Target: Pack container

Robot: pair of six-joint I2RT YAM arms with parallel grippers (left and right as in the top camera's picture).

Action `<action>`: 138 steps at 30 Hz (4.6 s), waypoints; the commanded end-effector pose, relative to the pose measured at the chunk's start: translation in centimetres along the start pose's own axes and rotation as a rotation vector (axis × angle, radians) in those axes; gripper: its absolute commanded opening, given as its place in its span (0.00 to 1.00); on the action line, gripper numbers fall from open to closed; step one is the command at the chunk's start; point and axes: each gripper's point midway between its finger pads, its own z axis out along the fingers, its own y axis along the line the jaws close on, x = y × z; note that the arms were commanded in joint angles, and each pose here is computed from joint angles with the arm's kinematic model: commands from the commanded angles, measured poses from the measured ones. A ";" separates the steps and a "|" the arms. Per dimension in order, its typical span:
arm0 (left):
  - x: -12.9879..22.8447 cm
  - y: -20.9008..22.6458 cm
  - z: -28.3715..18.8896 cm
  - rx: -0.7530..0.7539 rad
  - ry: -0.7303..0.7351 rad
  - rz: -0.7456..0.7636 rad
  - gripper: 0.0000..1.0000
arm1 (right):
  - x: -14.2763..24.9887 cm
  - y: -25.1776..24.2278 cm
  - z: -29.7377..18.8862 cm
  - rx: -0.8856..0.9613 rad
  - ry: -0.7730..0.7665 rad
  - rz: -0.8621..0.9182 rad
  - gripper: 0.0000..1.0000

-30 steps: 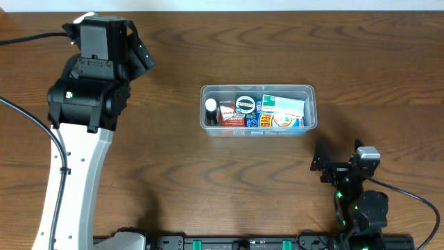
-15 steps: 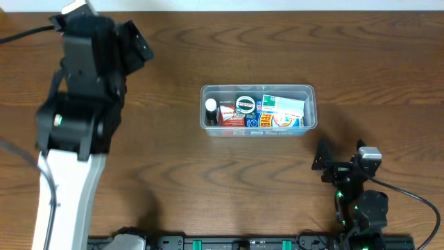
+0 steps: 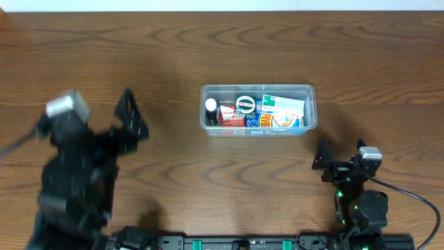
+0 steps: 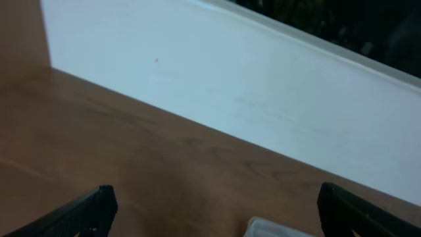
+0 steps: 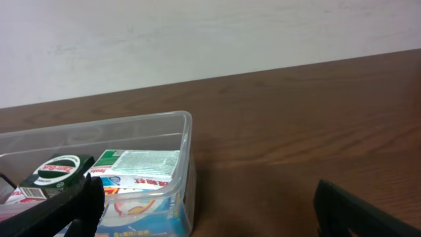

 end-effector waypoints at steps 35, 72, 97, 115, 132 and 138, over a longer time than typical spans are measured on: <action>7.0 7.9 -6.4 -0.046 -0.138 -0.147 0.98 | 0.2 -0.2 0.0 0.011 0.003 -0.015 0.99; 19.5 4.1 4.3 0.218 -0.054 -0.202 0.98 | 0.2 -0.2 0.0 0.011 0.003 -0.015 0.99; 21.7 8.2 5.5 -0.006 -0.043 0.134 0.98 | 0.2 -0.2 0.0 0.011 0.003 -0.015 0.99; 21.2 8.1 5.4 -0.009 -0.066 0.376 0.98 | 0.2 -0.2 0.0 0.011 0.003 -0.015 0.99; 20.3 9.9 5.8 -0.049 -0.079 0.235 0.98 | 0.2 -0.2 0.0 0.011 0.003 -0.015 0.99; 20.5 9.5 5.8 -0.018 -0.071 0.235 0.98 | 0.2 -0.2 0.0 0.011 0.003 -0.015 0.99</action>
